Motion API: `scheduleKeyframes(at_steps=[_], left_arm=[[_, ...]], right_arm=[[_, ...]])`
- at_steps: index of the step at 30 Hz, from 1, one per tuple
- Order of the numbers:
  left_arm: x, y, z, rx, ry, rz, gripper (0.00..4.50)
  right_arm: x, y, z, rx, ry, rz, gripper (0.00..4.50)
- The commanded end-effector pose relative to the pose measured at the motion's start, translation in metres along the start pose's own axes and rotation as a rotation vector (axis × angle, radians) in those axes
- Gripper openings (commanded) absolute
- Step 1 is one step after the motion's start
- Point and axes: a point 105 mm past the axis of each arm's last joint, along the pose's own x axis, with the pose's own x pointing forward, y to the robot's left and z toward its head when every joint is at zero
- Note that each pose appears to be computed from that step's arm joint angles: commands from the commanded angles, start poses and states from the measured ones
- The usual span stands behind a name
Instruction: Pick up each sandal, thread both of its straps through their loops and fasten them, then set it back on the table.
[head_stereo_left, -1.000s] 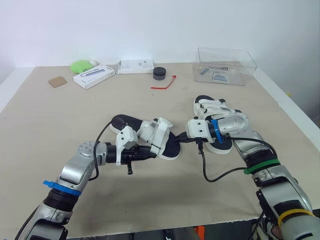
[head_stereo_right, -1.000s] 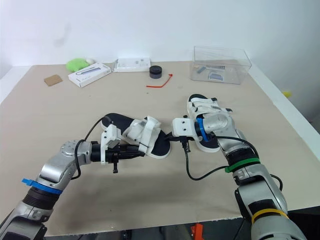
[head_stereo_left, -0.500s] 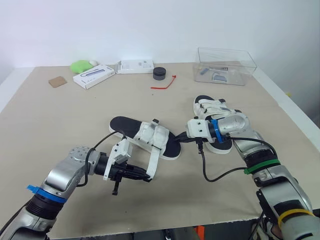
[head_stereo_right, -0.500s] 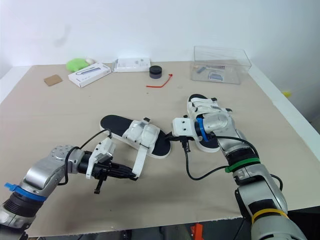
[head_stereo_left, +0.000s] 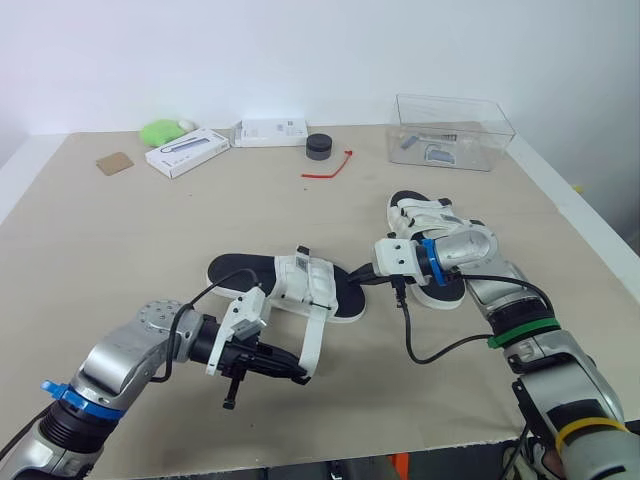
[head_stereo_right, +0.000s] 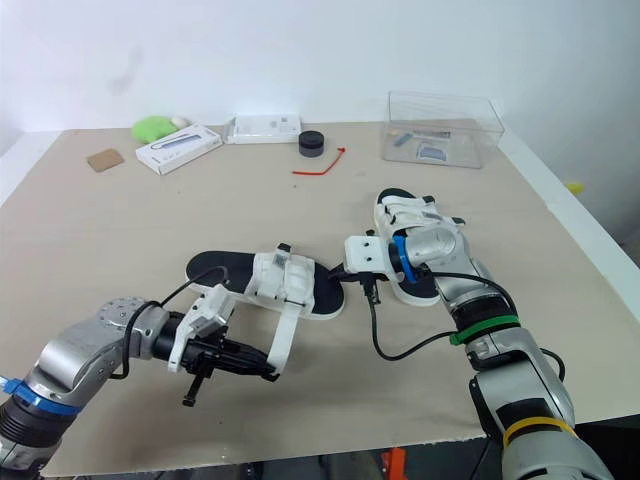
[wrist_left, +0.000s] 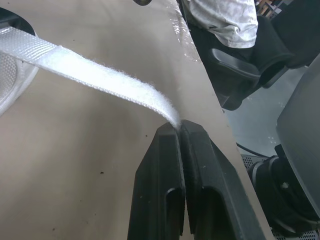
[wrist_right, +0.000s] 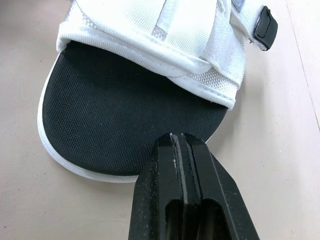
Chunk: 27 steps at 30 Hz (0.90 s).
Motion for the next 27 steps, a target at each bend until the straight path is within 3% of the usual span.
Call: scheduleKeyframes(at_steps=[1, 6, 9, 10, 15, 18, 21, 24, 27], left_arm=[[0.001, -0.006, -0.007, 0.034, 0.066, -0.043, 0.67], [-0.014, -0.013, -0.009, 0.076, 0.157, -0.118, 2.75], [-0.033, -0.01, 0.004, 0.23, 0.231, -0.127, 4.16], [-0.04, -0.007, 0.008, 0.299, 0.267, -0.119, 4.45], [-0.055, 0.012, 0.045, 0.876, 0.361, -0.083, 4.45], [-0.047, 0.017, 0.06, 1.241, 0.313, -0.075, 4.45], [-0.034, 0.018, 0.064, 1.501, 0.22, -0.066, 4.45], [-0.016, 0.011, 0.061, 1.601, 0.096, -0.08, 4.45], [-0.009, 0.01, 0.055, 1.617, 0.085, -0.094, 4.45]], right_arm=[[0.0, 0.004, -0.012, 0.029, 0.055, 0.026, 0.0], [0.0, 0.003, -0.013, 0.025, 0.056, 0.028, 0.0], [0.0, 0.003, -0.012, 0.022, 0.055, 0.031, 0.0], [0.0, 0.003, -0.012, 0.021, 0.056, 0.032, 0.0], [0.0, 0.003, -0.013, 0.017, 0.057, 0.037, 0.0], [0.001, 0.003, -0.012, 0.014, 0.053, 0.042, 0.0], [0.003, 0.004, -0.011, 0.013, 0.052, 0.045, 0.0], [0.004, 0.005, -0.01, 0.012, 0.046, 0.049, 0.0], [0.003, 0.006, -0.011, 0.013, 0.048, 0.051, 0.0]])
